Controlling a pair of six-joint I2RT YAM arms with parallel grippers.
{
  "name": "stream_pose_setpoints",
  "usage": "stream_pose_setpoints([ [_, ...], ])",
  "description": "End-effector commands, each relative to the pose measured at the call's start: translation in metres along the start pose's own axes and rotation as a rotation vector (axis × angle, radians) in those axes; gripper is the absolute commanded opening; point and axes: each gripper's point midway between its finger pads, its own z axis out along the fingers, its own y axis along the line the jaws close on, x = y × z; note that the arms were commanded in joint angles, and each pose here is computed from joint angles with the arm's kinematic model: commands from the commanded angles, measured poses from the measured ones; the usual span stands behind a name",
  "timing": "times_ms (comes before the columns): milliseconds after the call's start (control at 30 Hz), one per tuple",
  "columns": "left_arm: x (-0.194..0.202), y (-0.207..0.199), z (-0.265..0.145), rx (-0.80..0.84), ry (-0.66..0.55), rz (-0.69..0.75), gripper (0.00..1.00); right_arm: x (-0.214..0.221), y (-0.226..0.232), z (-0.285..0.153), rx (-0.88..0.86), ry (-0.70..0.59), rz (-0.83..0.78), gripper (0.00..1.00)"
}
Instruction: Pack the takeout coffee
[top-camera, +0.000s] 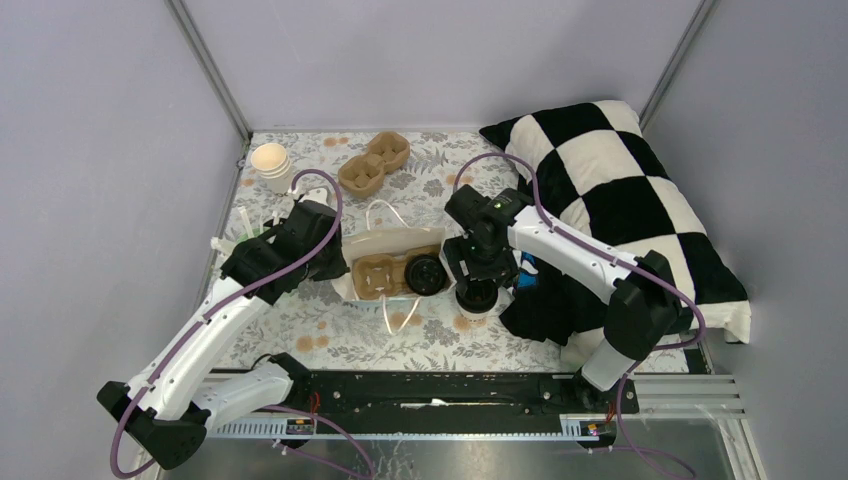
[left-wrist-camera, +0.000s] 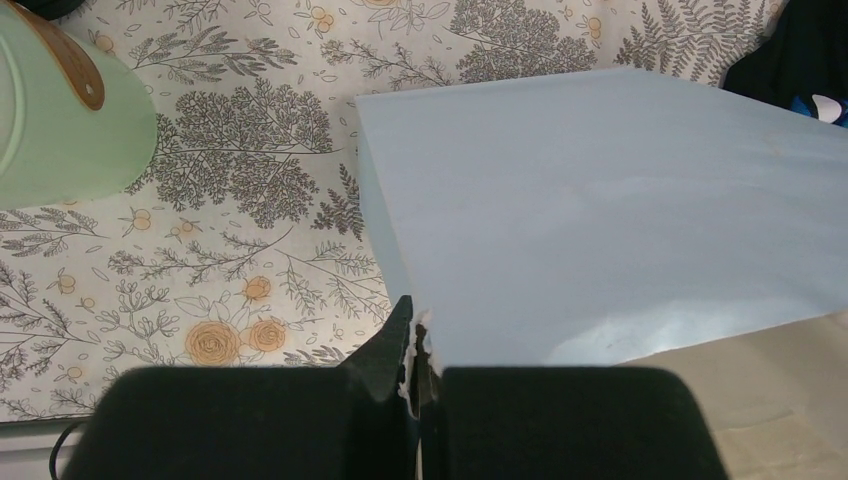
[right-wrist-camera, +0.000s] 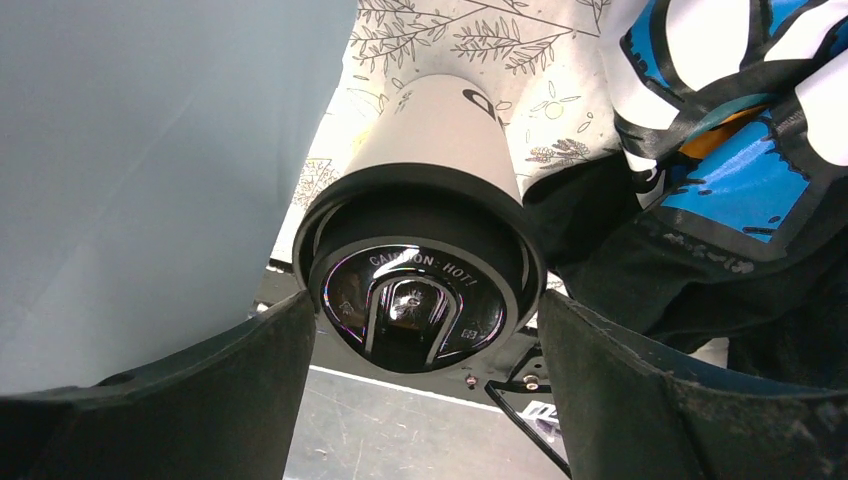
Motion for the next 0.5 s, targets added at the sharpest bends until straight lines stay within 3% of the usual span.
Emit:
stream_pose_setpoints([
  [0, -0.008, 0.002, -0.004, -0.016, -0.029, -0.009, 0.00, -0.002, 0.000, -0.005, 0.078, -0.027, -0.067, 0.87],
  [467, -0.006, 0.003, -0.003, -0.016, -0.024, -0.012, 0.00, -0.009, 0.011, -0.024, 0.077, -0.104, -0.084, 0.91],
])
